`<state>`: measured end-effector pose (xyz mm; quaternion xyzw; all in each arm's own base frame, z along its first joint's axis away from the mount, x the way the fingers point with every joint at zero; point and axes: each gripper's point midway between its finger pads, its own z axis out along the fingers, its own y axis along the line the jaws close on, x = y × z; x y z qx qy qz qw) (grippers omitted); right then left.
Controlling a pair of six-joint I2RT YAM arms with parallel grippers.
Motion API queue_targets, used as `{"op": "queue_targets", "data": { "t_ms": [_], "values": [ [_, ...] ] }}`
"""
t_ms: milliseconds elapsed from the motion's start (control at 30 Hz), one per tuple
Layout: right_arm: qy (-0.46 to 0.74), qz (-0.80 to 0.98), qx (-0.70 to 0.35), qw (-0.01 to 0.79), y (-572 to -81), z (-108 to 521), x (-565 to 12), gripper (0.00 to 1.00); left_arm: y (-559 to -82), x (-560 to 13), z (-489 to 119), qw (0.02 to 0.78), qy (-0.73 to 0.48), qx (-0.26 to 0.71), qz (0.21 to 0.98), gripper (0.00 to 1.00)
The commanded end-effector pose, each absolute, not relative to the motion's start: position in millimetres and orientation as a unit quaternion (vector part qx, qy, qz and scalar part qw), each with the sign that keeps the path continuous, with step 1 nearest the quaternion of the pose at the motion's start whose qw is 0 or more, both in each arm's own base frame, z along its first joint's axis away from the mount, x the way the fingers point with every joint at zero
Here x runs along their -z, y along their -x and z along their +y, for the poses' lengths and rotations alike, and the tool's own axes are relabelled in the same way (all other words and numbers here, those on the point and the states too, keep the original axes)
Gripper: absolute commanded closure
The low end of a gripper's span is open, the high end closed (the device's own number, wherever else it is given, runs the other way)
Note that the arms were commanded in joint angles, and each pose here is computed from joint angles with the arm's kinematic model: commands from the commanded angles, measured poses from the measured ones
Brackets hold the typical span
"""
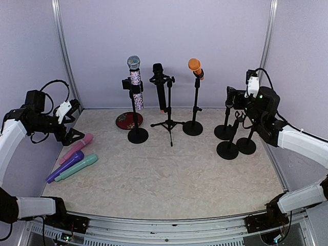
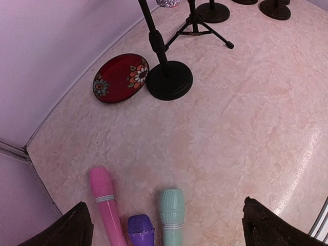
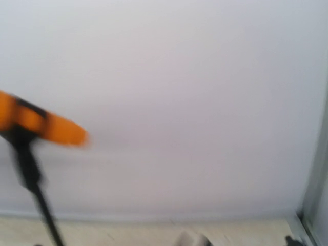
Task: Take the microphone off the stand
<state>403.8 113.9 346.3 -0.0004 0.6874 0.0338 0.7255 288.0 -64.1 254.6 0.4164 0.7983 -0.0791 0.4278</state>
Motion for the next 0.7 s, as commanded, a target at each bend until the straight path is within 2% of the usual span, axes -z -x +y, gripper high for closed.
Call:
{"op": "queue_targets", "data": {
  "t_ms": [0,100,267,667],
  "values": [
    [0.092,0.663,-0.024,0.742,-411,163,-383,0.0,-290,-268,-71,0.448,-0.422,0.087,0.783,0.01],
    [0.157,0.648,-0.006,0.745,-427,200,-402,0.0,-290,-269,-71,0.449,-0.423,0.088,0.782,0.01],
    [0.224,0.645,0.037,0.73,-462,243,-394,0.0,-289,-268,-72,0.446,-0.422,0.091,0.784,0.01],
    [0.23,0.602,0.113,0.757,-503,260,-401,0.01,-284,-277,-73,0.454,-0.429,0.086,0.776,0.01]
  ]
}}
